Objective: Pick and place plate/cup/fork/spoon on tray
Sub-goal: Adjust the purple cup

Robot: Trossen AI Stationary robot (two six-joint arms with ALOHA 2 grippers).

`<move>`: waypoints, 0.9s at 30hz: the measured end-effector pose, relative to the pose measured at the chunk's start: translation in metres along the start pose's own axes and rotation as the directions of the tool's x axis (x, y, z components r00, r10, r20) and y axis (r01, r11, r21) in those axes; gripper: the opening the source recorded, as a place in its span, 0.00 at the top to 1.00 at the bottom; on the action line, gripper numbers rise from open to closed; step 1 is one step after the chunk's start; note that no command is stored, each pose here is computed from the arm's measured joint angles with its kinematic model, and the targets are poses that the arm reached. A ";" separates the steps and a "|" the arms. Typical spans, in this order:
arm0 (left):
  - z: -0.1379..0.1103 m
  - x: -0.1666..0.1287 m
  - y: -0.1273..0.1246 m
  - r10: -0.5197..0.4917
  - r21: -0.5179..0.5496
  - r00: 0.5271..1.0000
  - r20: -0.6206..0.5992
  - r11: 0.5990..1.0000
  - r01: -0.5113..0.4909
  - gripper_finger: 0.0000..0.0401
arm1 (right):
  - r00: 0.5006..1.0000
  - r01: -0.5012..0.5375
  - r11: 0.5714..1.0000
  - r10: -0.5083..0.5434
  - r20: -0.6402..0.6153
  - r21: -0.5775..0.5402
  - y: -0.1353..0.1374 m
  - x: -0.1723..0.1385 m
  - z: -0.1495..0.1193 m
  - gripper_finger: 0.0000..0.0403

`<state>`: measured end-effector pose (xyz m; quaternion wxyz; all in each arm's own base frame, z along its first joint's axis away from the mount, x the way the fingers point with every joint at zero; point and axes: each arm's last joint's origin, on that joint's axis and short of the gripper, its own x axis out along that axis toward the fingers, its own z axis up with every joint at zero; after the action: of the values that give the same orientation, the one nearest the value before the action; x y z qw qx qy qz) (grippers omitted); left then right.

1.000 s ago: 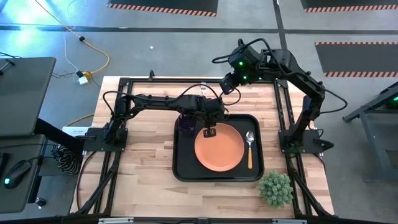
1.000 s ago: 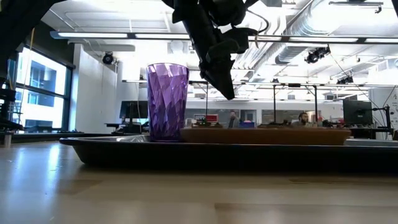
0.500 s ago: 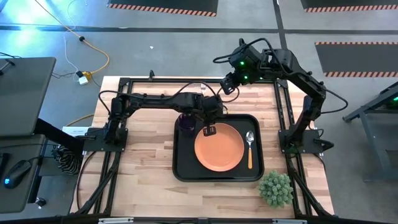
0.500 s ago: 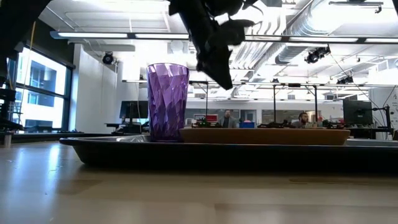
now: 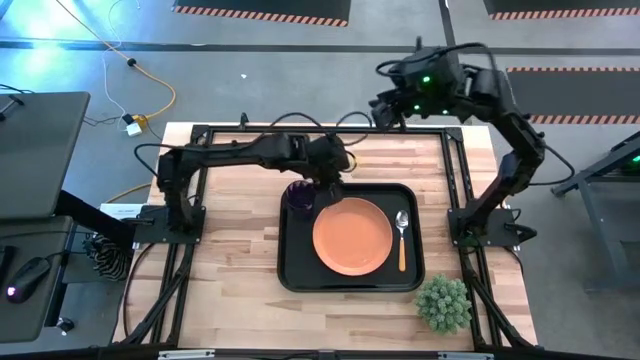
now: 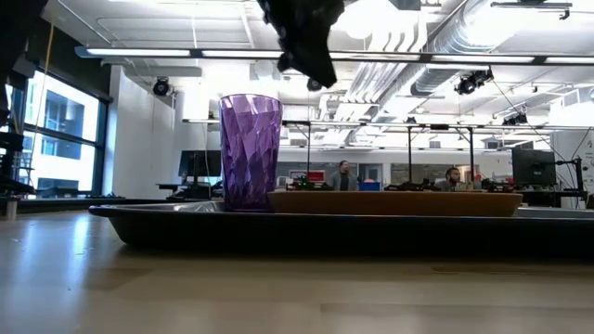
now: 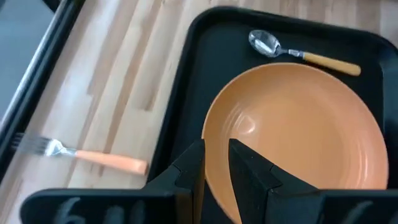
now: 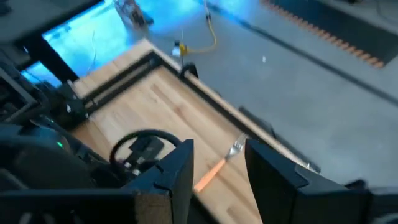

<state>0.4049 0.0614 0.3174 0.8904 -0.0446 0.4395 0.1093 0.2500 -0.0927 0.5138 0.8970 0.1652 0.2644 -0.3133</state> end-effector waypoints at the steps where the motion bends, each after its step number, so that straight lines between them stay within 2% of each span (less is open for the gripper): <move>1: 0.001 -0.005 0.000 -0.001 -0.010 1.000 0.019 1.000 0.001 0.84 | 1.000 0.002 1.000 -0.002 0.014 -0.005 -0.003 -0.004 0.001 0.66; 8: 0.002 -0.051 0.007 0.041 -0.078 0.996 0.080 0.996 -0.035 0.84 | 0.999 0.036 0.999 -0.036 0.010 -0.020 -0.019 -0.024 -0.003 0.66; 13: -0.001 -0.087 0.010 0.068 -0.147 0.988 0.136 0.988 -0.047 0.84 | 0.991 0.085 0.991 -0.095 -0.093 -0.107 -0.026 -0.025 -0.013 0.66; 18: -0.012 -0.119 0.014 0.116 -0.223 0.985 0.127 0.971 -0.086 0.84 | 0.970 0.147 0.972 -0.179 -0.167 -0.185 -0.029 -0.015 -0.021 0.66; 22: -0.025 -0.133 0.015 0.175 -0.290 0.979 0.104 0.947 -0.138 0.84 | 0.955 0.080 0.968 -0.143 -0.259 -0.238 -0.030 0.000 -0.031 0.66; 27: -0.048 -0.133 0.013 0.194 -0.375 0.979 0.064 0.914 -0.157 0.84 | 0.921 -0.032 0.960 -0.080 -0.381 -0.277 -0.032 0.028 -0.047 0.66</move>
<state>0.2866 0.0451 0.3936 0.8737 -0.1654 0.3685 0.2711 0.2308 -0.1082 0.4556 0.8370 0.0935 0.4803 -0.2452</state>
